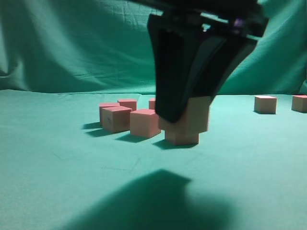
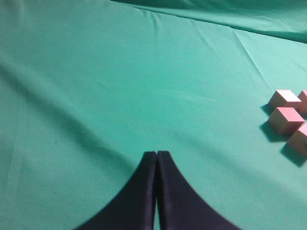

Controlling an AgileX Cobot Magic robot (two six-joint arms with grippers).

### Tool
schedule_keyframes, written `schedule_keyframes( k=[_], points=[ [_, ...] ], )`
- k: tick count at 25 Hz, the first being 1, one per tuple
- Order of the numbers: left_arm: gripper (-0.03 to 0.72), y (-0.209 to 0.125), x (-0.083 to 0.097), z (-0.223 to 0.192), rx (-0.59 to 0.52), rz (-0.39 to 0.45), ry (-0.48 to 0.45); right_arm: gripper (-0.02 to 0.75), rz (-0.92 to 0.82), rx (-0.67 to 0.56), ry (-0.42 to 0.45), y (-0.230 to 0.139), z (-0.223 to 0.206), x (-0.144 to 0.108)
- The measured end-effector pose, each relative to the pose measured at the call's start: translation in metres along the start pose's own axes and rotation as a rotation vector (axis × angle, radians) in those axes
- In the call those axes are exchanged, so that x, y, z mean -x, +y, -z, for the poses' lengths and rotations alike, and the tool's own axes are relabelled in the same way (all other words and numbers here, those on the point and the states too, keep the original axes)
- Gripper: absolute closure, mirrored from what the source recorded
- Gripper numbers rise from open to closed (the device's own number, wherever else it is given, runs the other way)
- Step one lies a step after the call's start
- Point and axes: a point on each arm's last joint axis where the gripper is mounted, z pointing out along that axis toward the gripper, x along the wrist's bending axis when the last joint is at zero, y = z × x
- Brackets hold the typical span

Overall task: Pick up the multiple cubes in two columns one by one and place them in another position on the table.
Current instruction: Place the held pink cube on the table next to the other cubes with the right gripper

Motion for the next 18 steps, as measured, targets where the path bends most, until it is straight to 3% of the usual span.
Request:
schedule_keyframes(
  k=[5, 18],
  points=[
    [0.688, 0.0, 0.0, 0.0, 0.0, 0.0, 0.0, 0.473, 0.013, 0.062, -0.051, 0.006, -0.002, 0.004],
    [0.688, 0.0, 0.0, 0.0, 0.0, 0.0, 0.0, 0.473, -0.03, 0.023, -0.08, 0.005, -0.021, 0.006]
  ],
)
